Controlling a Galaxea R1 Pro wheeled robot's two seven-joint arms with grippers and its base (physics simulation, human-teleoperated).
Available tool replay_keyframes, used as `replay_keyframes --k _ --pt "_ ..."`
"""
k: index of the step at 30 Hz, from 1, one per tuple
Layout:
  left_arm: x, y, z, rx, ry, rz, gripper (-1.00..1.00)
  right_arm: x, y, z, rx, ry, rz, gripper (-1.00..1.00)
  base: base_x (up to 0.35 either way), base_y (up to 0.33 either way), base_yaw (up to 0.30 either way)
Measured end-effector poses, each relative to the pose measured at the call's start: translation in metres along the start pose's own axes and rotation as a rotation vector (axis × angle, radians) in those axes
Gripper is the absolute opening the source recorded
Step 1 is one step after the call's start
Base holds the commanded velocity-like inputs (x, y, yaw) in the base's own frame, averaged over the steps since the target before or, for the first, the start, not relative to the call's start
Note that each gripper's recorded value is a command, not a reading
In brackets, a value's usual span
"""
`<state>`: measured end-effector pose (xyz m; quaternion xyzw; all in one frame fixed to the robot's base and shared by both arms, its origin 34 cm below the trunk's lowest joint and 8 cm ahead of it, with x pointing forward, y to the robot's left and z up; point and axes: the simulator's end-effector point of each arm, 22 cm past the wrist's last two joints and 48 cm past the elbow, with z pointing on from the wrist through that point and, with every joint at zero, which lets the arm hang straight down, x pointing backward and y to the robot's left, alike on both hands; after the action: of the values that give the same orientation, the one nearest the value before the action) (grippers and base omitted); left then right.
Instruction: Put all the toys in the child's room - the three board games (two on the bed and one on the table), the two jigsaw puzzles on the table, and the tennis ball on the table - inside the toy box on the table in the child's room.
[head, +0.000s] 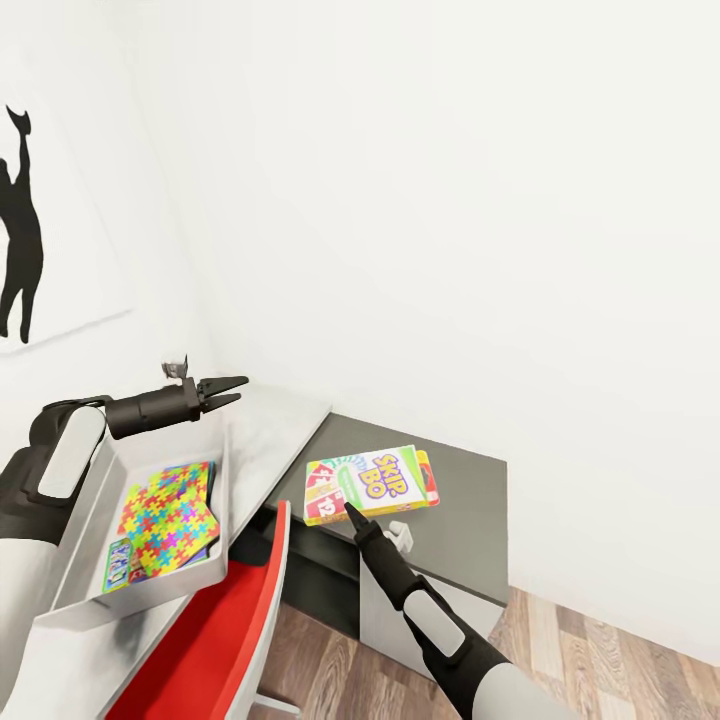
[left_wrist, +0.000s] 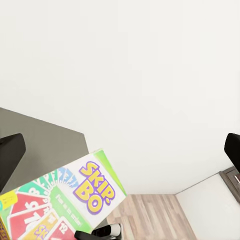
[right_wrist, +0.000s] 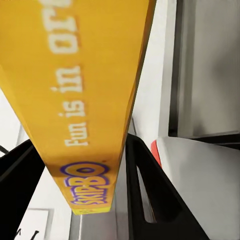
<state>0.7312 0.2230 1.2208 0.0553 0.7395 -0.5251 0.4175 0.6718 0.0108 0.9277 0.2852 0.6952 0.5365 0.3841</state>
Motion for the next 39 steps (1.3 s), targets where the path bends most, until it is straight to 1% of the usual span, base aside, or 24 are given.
replay_keyframes --k 13,18,24,26,29,31,32,34,35,37,39 --pt "0.000 0.000 0.000 0.000 0.000 0.000 1.00 0.001 0.001 0.000 0.001 0.005 0.002 -1.00 0.000 0.000 0.000" --pt "0.000 0.000 0.000 -0.001 -0.001 0.000 1.00 -0.005 0.020 0.005 -0.041 -0.015 0.001 -1.00 0.000 0.000 0.000" --pt "0.000 0.000 0.000 0.000 0.000 0.000 1.00 -0.005 0.023 0.007 -0.045 -0.007 0.004 -1.00 0.000 0.000 0.000" --pt "0.000 0.000 0.000 0.000 0.000 0.000 1.00 -0.004 0.026 0.008 -0.050 0.001 0.001 -1.00 0.000 0.000 0.000" --pt "0.000 0.000 0.000 0.000 0.000 0.000 1.00 0.000 0.037 0.011 -0.074 0.030 0.007 -1.00 0.000 0.000 0.000" --pt "0.000 0.000 0.000 0.000 0.000 0.000 1.00 0.008 0.050 0.015 -0.092 0.077 0.023 -1.00 0.000 0.000 0.000" --pt "0.000 0.000 0.000 0.000 0.000 0.000 1.00 0.010 0.053 0.016 -0.090 0.088 0.029 -1.00 0.000 0.000 0.000" --pt "0.000 0.000 0.000 0.000 0.000 0.000 1.00 0.006 0.046 0.015 -0.042 0.115 0.029 -1.00 0.000 0.000 0.000" --pt "0.000 0.000 0.000 0.000 0.000 0.000 1.00 0.005 0.045 0.015 -0.031 0.120 0.028 -1.00 0.000 0.000 0.000" --pt "0.000 0.000 0.000 0.001 0.000 0.001 1.00 0.003 0.053 0.016 -0.020 0.126 0.017 -1.00 0.000 0.000 0.000" --pt "-0.001 -0.004 0.000 0.006 -0.001 0.011 1.00 -0.002 0.079 0.020 -0.050 0.125 -0.001 -1.00 0.000 0.000 0.000"
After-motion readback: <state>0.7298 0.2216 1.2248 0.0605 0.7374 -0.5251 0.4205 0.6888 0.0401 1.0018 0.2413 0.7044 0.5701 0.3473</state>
